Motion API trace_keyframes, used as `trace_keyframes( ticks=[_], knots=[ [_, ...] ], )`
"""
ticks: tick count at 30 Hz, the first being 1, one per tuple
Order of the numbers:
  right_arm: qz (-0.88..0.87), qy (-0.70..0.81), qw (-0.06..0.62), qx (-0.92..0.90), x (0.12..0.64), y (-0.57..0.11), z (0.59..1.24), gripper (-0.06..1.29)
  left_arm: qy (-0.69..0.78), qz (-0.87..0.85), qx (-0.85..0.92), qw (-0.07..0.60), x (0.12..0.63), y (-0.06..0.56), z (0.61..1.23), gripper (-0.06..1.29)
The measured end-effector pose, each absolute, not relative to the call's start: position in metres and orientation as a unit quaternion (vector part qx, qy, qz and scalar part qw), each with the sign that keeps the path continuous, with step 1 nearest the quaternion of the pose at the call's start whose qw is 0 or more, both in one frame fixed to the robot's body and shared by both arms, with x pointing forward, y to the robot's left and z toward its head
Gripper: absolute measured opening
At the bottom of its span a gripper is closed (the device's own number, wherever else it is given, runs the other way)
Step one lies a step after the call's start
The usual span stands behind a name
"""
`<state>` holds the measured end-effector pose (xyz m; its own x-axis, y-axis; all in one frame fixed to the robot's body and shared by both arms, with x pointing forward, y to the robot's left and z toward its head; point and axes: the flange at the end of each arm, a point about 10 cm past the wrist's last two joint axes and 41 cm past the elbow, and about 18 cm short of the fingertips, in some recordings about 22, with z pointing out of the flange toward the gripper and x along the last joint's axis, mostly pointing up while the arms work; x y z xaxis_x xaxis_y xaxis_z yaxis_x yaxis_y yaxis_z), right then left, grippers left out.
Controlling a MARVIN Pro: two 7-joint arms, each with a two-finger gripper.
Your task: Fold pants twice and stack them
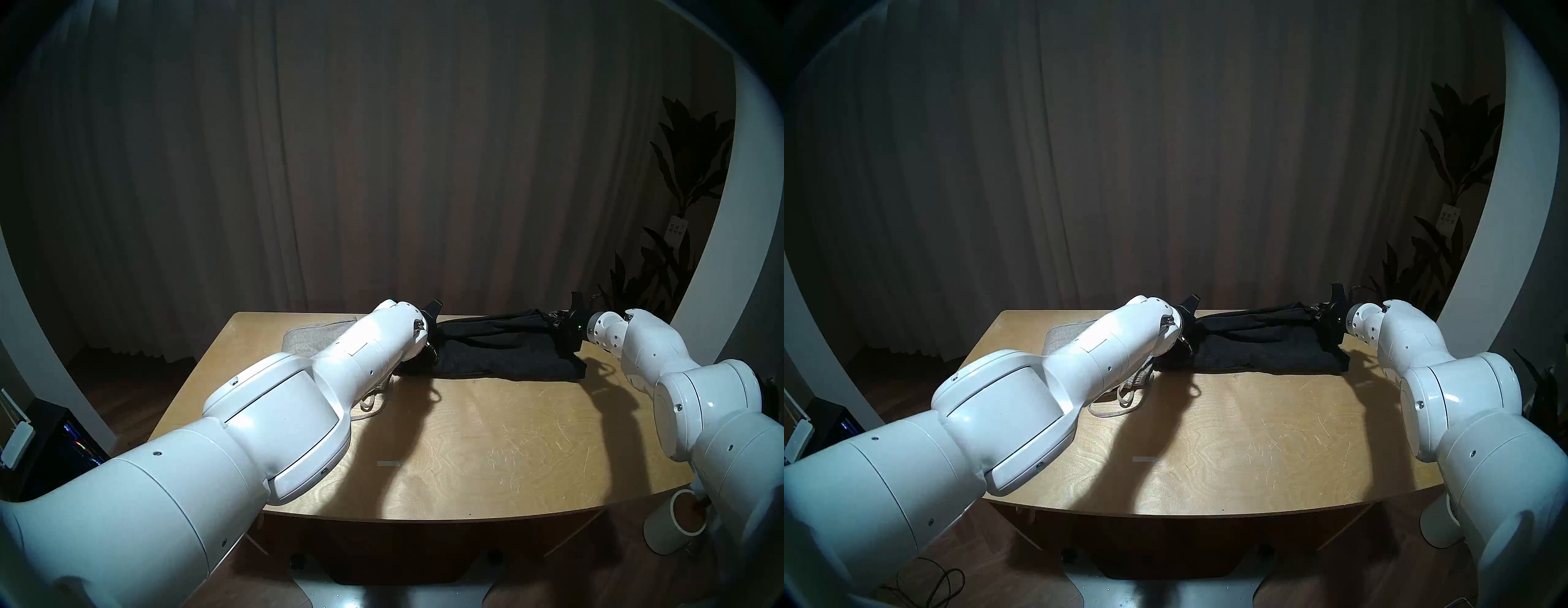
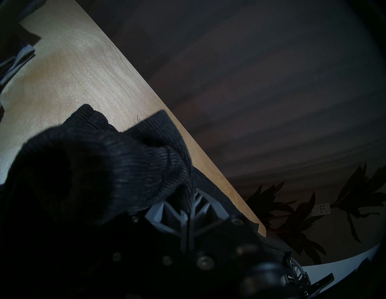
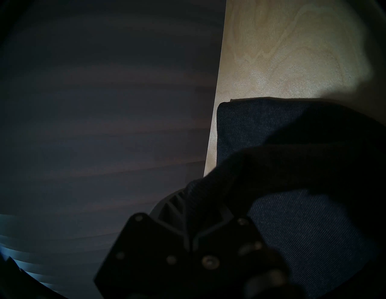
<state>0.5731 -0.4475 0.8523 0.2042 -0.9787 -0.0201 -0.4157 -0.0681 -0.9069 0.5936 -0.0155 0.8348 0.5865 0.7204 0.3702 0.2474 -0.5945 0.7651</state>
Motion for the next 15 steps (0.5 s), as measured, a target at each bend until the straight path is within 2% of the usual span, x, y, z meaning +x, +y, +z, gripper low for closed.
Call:
trace_keyframes(
  ticks=[8,10,12,13,14,15],
  knots=[
    [-0.337,0.533,0.424,-0.651,0.5734,-0.4485,0.854,-0.03,0.286,0.353,0.824,0.339,0.5932,-0.0171,0.8334,-0.02],
    [-0.338,0.532,0.424,-0.651,0.5734,-0.4489,0.8543,-0.03,0.285,0.355,0.824,0.338,0.5934,-0.0176,0.8338,0.08],
    [-0.338,0.531,0.424,-0.651,0.5733,-0.4494,0.8547,-0.03,0.283,0.357,0.824,0.338,0.5937,-0.018,0.8345,0.24],
    [-0.339,0.531,0.424,-0.651,0.5732,-0.4496,0.8548,-0.03,0.282,0.358,0.823,0.338,0.594,-0.0181,0.8351,0.39],
    [-0.339,0.53,0.424,-0.651,0.5732,-0.4498,0.8549,-0.03,0.281,0.359,0.823,0.338,0.5943,-0.0183,0.8356,0.66],
    [-0.339,0.53,0.424,-0.652,0.5731,-0.45,0.855,-0.03,0.28,0.36,0.823,0.338,0.5945,-0.0185,0.8361,1.0]
  ],
)
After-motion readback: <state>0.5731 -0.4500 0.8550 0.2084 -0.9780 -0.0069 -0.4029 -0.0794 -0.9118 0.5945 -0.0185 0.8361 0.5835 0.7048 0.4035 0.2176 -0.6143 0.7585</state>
